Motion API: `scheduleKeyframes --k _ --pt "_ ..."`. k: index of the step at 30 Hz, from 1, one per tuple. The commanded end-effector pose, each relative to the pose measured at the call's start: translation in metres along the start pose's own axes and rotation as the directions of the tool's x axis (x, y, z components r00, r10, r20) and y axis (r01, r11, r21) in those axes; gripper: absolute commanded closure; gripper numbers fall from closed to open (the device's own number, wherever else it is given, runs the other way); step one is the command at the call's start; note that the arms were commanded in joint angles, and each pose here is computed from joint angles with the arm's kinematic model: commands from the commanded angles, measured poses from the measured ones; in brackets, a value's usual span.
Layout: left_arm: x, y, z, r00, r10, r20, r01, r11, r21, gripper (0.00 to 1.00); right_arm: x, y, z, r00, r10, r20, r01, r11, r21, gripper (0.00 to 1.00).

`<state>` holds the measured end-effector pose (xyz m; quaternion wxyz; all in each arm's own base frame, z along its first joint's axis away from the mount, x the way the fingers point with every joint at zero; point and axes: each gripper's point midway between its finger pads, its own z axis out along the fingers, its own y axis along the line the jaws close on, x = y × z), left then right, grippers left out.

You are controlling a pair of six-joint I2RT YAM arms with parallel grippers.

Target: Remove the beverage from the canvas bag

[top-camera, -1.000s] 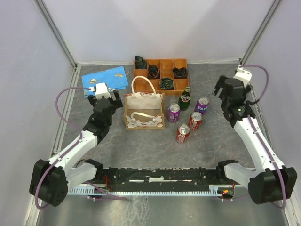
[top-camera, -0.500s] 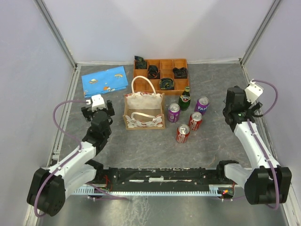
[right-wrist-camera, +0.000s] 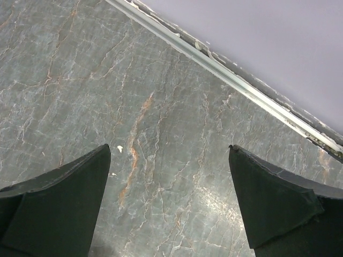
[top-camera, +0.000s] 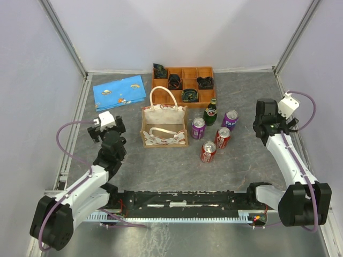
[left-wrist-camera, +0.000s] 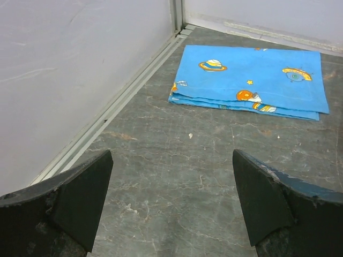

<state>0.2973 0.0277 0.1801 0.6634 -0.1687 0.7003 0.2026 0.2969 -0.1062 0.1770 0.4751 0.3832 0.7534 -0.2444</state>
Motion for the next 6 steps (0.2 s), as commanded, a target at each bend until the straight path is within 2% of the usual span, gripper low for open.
scheduleKeyframes --k 1,6 --pt "-0.0112 0.0104 -0.0015 0.998 -0.048 0.046 0.05 0.998 -0.042 0.01 -0.0201 0.0006 -0.0021 0.998 0.041 0.045 -0.042 0.999 0.023 0.01" --pt "-0.0126 0.0118 -0.0033 0.997 -0.062 0.054 0.064 0.997 -0.035 0.01 -0.0184 0.0024 0.0001 1.0 0.017 0.024 -0.018 0.999 0.036 0.01"
